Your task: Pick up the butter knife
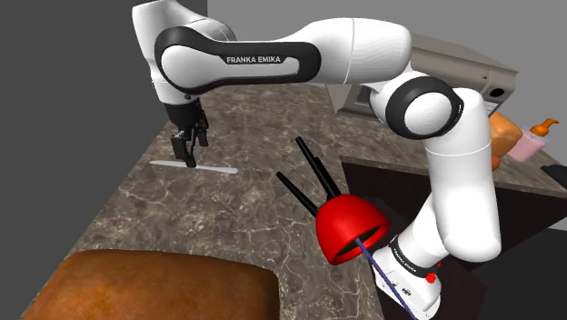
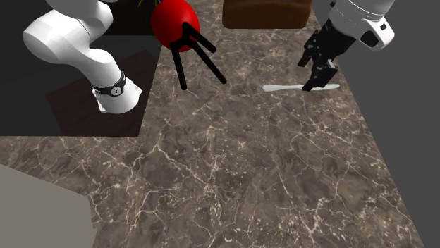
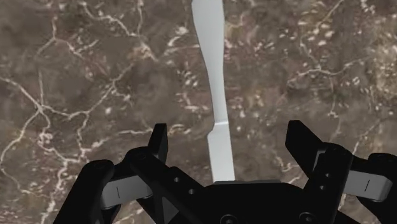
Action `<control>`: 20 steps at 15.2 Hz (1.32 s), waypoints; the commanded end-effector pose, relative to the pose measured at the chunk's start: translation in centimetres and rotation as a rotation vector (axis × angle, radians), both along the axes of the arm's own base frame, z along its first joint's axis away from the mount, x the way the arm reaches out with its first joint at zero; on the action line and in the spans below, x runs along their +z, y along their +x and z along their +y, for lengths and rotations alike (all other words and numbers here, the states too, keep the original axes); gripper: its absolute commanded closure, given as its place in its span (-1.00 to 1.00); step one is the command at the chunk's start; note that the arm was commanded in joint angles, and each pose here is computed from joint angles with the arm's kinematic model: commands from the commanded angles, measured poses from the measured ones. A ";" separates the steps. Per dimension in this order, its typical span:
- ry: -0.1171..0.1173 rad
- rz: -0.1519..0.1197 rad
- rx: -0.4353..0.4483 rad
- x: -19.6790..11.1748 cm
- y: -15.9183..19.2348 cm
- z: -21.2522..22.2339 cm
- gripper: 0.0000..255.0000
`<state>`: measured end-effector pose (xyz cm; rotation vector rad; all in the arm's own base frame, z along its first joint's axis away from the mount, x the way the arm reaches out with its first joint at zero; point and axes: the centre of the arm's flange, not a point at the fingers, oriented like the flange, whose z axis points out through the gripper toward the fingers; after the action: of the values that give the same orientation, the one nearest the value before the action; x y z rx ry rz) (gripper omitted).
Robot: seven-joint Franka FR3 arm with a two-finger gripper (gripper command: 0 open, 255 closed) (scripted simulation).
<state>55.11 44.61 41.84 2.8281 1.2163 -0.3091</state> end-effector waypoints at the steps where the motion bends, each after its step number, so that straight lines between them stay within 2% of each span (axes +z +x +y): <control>1: 0.001 0.000 0.003 -1.0 0.1 0.1 -1.00; 5: 0.001 0.000 0.003 -3.4 0.1 0.1 -1.00; 7: 0.001 0.000 0.003 -3.4 0.1 0.1 -1.00; 8: 0.001 0.000 0.003 -3.3 0.1 0.1 1.00; 17: 0.001 0.000 0.003 -3.4 0.1 0.1 1.00; 20: 0.001 0.000 0.003 -1.8 0.1 0.1 1.00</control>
<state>55.29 44.60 39.56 2.8271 1.2195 -0.3062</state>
